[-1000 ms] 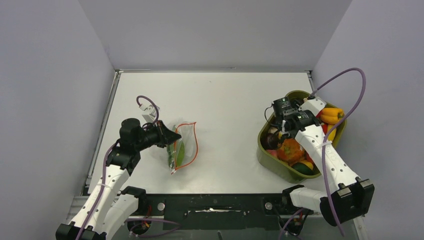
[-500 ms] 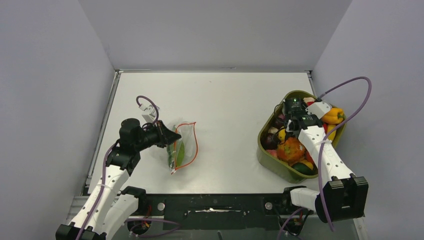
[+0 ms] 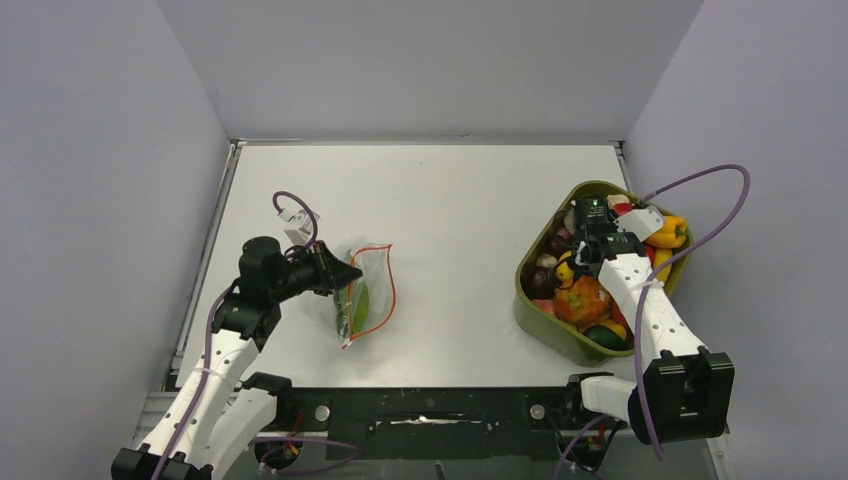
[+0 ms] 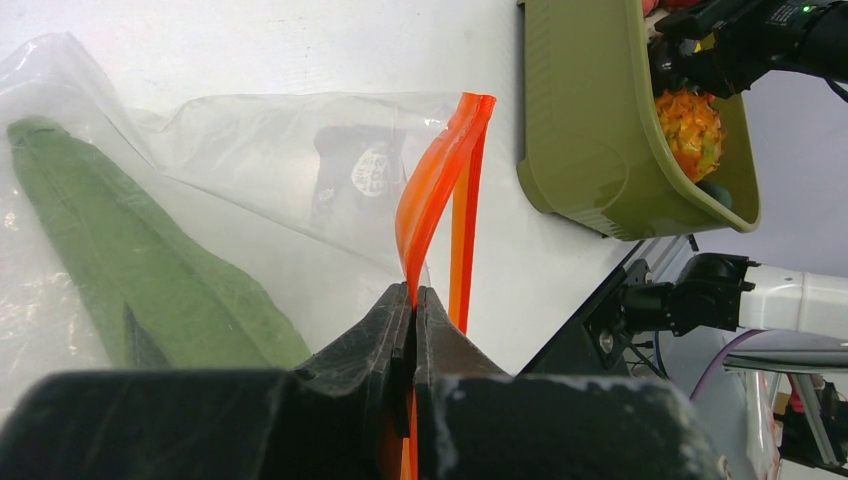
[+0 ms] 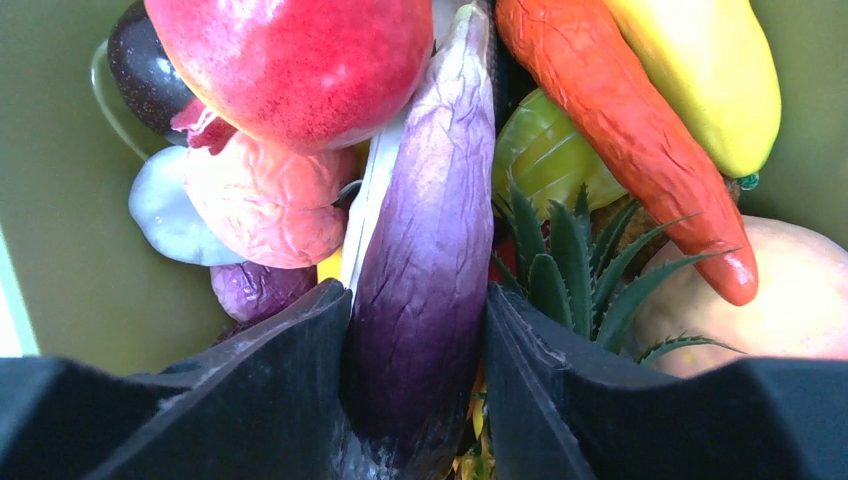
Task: Place the food in the zip-top bag and seal the zipper
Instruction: Pick up the fake vegetable from the bin, then place the fake vegetable in the zipper food storage bag, then pick up the fake fruit from the bin.
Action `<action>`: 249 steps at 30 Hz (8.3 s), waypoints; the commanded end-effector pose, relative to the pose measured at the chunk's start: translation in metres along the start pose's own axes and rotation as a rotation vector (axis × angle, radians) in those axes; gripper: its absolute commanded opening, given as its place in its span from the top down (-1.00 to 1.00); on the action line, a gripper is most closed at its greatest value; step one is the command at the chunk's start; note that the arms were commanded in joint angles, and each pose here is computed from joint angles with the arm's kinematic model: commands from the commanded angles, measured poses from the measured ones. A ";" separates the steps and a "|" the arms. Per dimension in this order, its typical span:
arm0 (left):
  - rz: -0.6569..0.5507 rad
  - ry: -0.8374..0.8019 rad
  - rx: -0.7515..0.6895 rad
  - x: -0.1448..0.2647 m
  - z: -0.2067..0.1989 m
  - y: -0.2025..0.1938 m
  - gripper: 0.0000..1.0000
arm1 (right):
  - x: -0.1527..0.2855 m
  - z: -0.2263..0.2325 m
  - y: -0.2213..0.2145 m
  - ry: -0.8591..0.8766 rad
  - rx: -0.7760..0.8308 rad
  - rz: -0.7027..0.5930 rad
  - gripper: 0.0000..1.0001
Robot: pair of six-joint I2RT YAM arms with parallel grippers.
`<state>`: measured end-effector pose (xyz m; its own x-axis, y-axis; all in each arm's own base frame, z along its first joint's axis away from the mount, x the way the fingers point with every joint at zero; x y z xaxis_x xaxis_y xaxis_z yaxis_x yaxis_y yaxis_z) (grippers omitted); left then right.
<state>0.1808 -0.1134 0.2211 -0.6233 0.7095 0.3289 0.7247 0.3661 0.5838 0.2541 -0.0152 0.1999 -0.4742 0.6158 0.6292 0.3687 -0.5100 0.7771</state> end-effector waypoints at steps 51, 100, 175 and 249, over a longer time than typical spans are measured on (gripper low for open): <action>-0.107 -0.127 0.058 -0.007 -0.024 0.026 1.00 | 0.242 0.096 -0.044 1.576 0.497 -0.131 0.31; -0.098 -0.286 -0.108 0.002 -0.033 0.014 1.00 | 0.273 0.188 -0.166 1.513 0.703 0.304 0.24; -0.102 -0.246 -0.123 0.002 -0.030 0.015 1.00 | 0.042 0.059 0.101 0.128 0.500 -0.267 -0.69; -0.104 -0.217 -0.113 0.001 -0.026 0.015 1.00 | 0.078 0.070 0.075 0.492 0.534 -0.231 0.06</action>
<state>0.1797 -0.1219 0.2290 -0.5938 0.7872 0.1667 0.6772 0.3770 0.6319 0.3070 0.0106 0.2777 -0.7566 0.3771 0.5342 0.5849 0.0252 0.8107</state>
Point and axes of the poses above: each gripper's point midway between its finger pads, its own x axis back along the fingers, its own z axis along the line the jaws close on, y = z × x, the point moved 8 cm from there along x, back along the fingers, and after that the axes turned 9 degrees about x, right-handed, at the moved point
